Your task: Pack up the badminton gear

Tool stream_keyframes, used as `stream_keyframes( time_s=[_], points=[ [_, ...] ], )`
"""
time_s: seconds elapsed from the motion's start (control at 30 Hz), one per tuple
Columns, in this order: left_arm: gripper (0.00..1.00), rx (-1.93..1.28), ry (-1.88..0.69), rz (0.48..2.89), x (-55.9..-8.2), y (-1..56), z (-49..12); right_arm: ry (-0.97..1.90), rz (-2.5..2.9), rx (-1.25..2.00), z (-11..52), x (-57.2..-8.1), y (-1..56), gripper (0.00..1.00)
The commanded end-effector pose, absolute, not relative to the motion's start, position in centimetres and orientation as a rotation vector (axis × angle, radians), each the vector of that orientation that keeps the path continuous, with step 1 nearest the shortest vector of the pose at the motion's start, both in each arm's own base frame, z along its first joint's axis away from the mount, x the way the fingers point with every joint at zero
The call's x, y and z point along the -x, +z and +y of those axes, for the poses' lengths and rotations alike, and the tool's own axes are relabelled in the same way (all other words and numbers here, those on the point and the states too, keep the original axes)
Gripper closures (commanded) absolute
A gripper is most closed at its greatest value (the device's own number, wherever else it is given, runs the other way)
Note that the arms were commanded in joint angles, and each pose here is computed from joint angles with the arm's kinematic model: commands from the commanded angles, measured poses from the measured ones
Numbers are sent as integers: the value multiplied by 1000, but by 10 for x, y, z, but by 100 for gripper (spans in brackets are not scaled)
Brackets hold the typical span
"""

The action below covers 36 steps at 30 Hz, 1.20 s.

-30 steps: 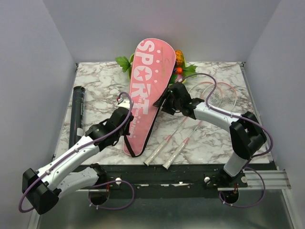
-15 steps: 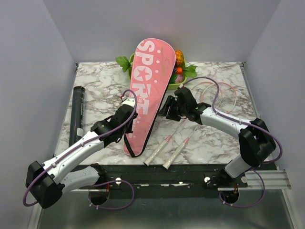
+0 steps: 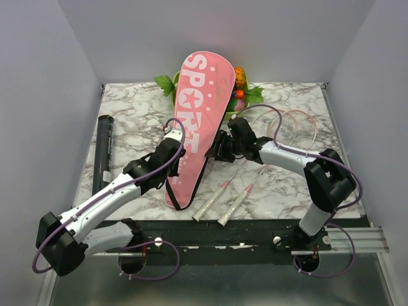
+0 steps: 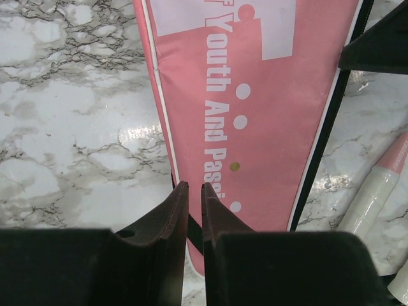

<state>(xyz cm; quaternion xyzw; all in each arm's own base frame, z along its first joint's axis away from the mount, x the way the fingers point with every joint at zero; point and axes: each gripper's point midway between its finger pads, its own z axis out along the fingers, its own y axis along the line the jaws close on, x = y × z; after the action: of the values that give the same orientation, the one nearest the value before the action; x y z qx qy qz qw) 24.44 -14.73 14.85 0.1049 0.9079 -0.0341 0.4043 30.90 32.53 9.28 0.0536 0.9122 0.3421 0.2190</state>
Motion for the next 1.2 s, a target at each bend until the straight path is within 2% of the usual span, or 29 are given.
stream_keyframes(
  time_s=[0.0, 0.53, 0.63, 0.77, 0.93, 1.03, 1.13, 1.17],
  points=[
    [79, -239, -107, 2254, -252, 164, -153, 1016, 2460, -87, 341, -322, 109, 40],
    [79, -243, -106, 2266, -254, 158, -156, 1060, 2420, -26, 353, -330, 116, 43],
    [79, -245, -111, 2264, -254, 159, -157, 1081, 2382, -16, 356, -333, 120, 45],
    [80, -254, -127, 2265, -254, 159, -160, 1099, 2350, -2, 356, -333, 124, 53],
    [80, -255, -130, 2268, -252, 159, -159, 1109, 2300, 18, 355, -335, 135, 58],
    [80, -258, -146, 2268, -251, 160, -161, 1101, 2284, 13, 356, -340, 137, 67],
    [80, -272, -193, 2262, -249, 162, -167, 1099, 2255, 33, 360, -346, 143, 86],
    [80, -270, -213, 2257, -248, 164, -168, 1097, 2248, 40, 361, -348, 144, 97]
  ],
)
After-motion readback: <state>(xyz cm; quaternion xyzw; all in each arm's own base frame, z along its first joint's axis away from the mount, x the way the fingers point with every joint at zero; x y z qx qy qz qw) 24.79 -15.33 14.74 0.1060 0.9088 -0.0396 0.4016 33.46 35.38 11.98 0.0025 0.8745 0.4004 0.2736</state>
